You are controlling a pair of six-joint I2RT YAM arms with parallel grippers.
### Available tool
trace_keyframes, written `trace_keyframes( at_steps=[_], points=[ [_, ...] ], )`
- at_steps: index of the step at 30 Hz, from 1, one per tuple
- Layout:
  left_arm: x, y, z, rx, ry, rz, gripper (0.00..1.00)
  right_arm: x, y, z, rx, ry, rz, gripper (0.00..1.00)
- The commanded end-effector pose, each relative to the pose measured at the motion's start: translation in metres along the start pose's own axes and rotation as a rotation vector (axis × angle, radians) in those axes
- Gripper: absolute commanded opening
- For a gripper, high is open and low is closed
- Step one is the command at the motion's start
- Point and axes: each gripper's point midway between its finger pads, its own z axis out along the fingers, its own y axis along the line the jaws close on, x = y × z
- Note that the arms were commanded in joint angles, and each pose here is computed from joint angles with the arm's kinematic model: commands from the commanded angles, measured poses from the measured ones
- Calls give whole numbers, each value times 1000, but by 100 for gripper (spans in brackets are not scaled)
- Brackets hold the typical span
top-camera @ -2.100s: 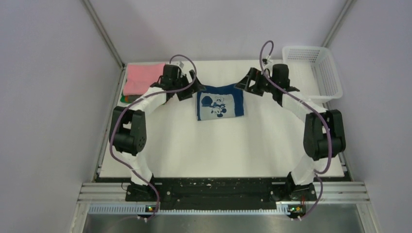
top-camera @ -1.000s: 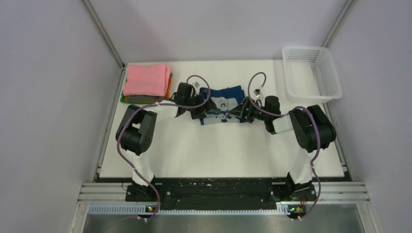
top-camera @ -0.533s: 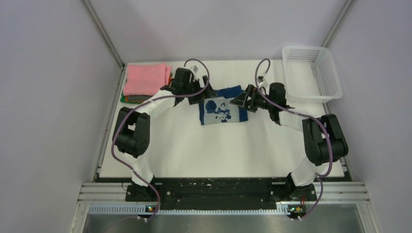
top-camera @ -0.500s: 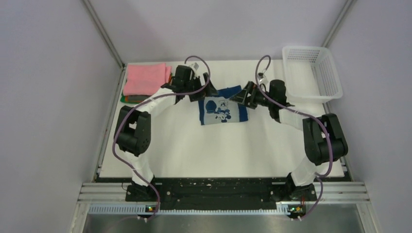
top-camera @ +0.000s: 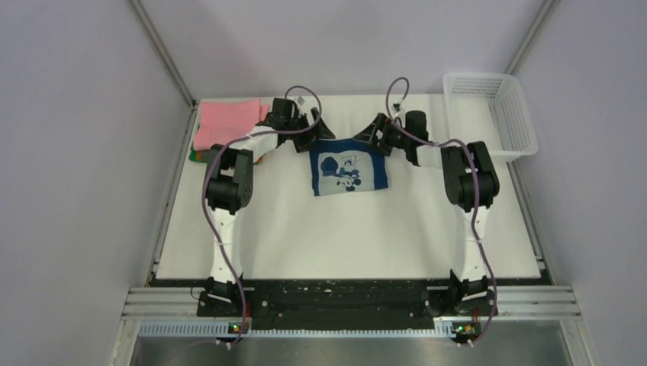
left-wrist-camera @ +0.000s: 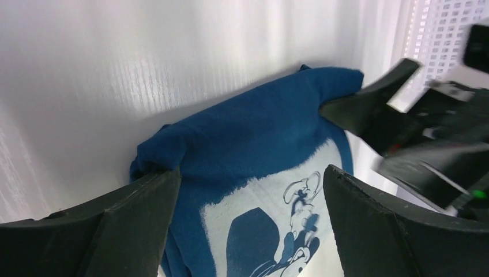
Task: Fold and stack the t-shirts
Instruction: Smooth out wrinkles on the folded tshirt, then put the neatly folded tshirt into the corner of the board with the left arm
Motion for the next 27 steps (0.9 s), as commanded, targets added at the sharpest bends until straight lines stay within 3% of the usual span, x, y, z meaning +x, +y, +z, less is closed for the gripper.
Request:
trace_keyframes(
  at_steps=[1,5,8,13,17,21,27],
  points=[
    [-6,19,9,-15,-8,-6,99,-9,-54,4,84,-24,62,99],
    [4,35,11,-35,23,-40,99,1,-87,0,162,-15,100,99],
    [4,30,3,-34,10,-30,99,0,-85,-4,167,-9,91,99],
    [-25,-6,-36,-58,-81,25,99,-31,-31,-26,142,-18,-24,99],
    [-37,-33,-86,-113,-189,71,99,-58,24,-68,167,-101,-163,99],
    [-17,-20,-115,-211,-218,44,99,-33,37,-111,230,-135,-206,99],
    [19,6,-109,-303,-126,29,99,25,33,-181,366,-211,-206,99]
  ],
)
